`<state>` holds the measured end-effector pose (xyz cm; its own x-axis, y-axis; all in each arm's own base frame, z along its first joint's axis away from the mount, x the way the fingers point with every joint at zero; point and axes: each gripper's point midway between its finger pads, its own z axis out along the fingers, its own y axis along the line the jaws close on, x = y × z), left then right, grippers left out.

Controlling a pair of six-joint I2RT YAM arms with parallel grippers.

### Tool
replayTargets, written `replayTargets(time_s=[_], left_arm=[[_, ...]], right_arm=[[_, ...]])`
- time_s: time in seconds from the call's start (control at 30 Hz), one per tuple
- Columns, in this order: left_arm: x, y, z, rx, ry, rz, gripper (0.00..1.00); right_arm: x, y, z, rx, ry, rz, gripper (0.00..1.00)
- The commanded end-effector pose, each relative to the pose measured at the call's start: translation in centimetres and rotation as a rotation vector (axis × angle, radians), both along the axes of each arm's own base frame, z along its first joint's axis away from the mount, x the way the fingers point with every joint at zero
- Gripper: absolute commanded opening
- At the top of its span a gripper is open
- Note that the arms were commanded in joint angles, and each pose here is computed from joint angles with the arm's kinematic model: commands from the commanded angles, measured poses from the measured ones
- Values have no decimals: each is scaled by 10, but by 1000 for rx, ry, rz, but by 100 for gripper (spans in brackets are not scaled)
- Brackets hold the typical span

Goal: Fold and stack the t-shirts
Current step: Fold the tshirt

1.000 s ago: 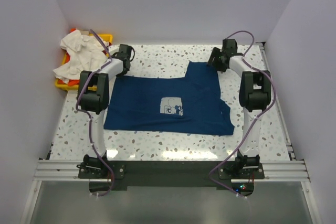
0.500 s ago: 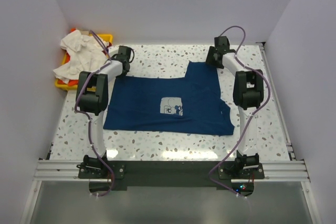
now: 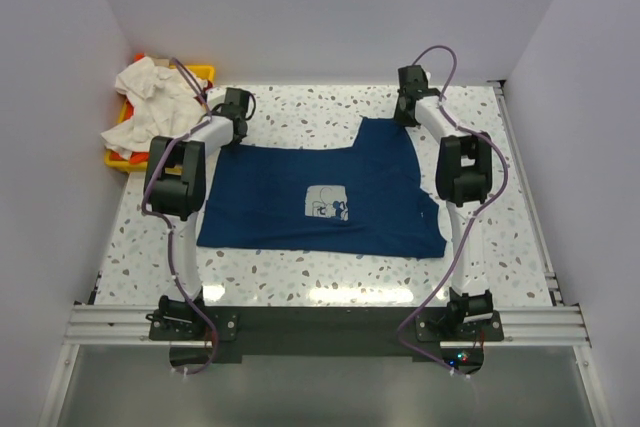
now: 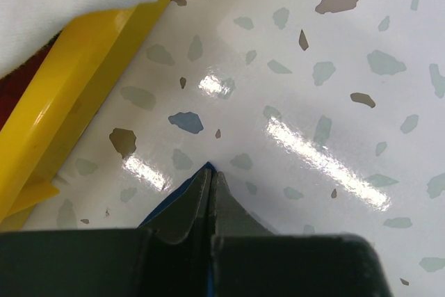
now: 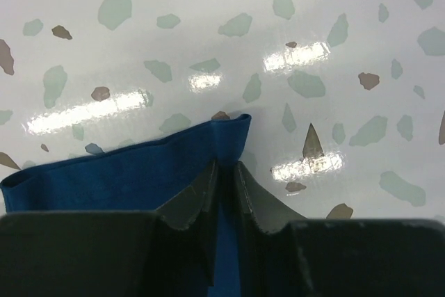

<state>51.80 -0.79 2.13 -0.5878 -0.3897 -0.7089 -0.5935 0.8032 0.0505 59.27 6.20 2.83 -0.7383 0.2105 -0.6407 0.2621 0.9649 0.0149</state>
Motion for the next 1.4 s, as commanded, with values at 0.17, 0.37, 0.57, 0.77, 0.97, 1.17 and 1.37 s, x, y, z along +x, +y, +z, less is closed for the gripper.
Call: replayTargets(time_s=[0.17, 0.37, 0.57, 0.77, 0.97, 1.17, 1.37], left_arm=[[4, -1, 22, -19, -51, -17, 0], [7, 2, 40, -12, -89, -10, 0], [10, 4, 56, -15, -119, -8, 0], [9, 6, 64, -19, -131, -5, 0], [0, 9, 67, -24, -132, 2, 0], [-15, 12, 74, -36, -142, 12, 0], [-33, 13, 80, -46, -152, 16, 0]], right_arm=[[-4, -12, 35, -45, -27, -38, 3], [-2, -15, 73, -30, -103, -44, 0], [-8, -25, 102, -1, -155, -64, 0], [-21, -26, 114, 38, -178, -67, 0], [-40, -23, 125, 71, -195, -65, 0], [-70, -25, 143, 96, -222, -77, 0], [-108, -28, 142, 109, -212, -99, 0]])
